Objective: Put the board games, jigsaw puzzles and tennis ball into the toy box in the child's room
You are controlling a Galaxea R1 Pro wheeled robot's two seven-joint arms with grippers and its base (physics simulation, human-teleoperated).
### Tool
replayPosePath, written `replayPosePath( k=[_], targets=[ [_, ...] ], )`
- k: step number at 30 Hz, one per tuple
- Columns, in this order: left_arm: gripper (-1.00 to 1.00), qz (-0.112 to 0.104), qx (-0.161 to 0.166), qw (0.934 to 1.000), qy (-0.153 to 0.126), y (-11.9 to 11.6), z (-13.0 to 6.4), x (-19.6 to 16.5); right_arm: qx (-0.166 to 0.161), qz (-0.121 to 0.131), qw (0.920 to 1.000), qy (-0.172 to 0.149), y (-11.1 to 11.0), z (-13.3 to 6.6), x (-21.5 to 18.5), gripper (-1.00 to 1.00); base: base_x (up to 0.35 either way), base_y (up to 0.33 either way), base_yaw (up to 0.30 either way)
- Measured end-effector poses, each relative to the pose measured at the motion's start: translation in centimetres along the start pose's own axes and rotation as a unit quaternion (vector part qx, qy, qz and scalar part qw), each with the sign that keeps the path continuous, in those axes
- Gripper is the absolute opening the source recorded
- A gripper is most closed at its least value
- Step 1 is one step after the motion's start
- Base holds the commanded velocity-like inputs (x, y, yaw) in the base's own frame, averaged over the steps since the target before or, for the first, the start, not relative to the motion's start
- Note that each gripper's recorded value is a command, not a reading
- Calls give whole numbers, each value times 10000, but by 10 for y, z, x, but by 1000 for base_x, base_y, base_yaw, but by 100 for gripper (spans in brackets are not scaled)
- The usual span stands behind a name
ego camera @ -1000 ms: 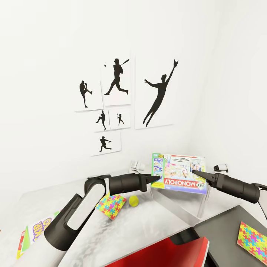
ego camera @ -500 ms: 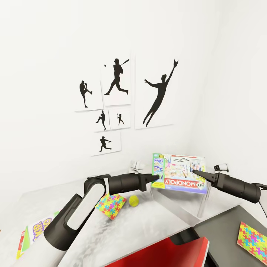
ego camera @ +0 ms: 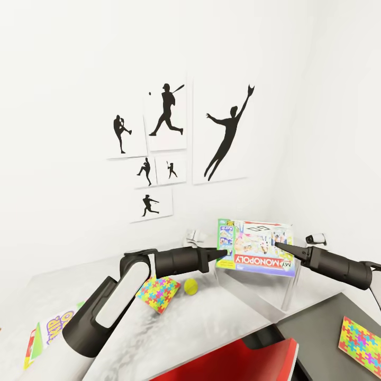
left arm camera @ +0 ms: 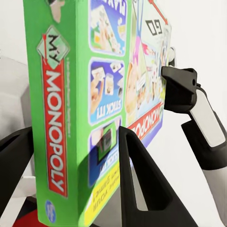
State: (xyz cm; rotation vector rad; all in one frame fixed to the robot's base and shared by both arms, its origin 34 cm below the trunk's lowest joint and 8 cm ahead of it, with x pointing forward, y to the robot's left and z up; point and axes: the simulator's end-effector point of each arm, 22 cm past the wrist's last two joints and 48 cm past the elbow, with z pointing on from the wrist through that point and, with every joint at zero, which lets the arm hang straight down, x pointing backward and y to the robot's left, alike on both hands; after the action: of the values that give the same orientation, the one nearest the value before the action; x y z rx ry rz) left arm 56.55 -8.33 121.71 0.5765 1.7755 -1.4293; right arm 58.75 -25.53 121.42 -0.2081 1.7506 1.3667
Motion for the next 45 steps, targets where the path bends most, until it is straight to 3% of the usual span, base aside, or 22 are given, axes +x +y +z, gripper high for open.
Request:
replayPosePath(
  k=[4,5,39,45],
  targets=[
    [-100,-5,0,10000,-8,0,0,0,2,3,10000,0,0,0,0,-100,0,0,0],
    [100,-3,-5,10000,-16,1,-1,-1,2,2,10000,-2,0,0,0,-100,0,0,0],
    [100,5,-92,9999,-68,6,-3,-4,22,-20,10000,15,0,0,1,-100,0,0,0],
    [100,-11,-178,9997,-150,13,-8,-10,-17,-207,9998,-36,11,-3,-5,-100,0,0,-28]
  ],
)
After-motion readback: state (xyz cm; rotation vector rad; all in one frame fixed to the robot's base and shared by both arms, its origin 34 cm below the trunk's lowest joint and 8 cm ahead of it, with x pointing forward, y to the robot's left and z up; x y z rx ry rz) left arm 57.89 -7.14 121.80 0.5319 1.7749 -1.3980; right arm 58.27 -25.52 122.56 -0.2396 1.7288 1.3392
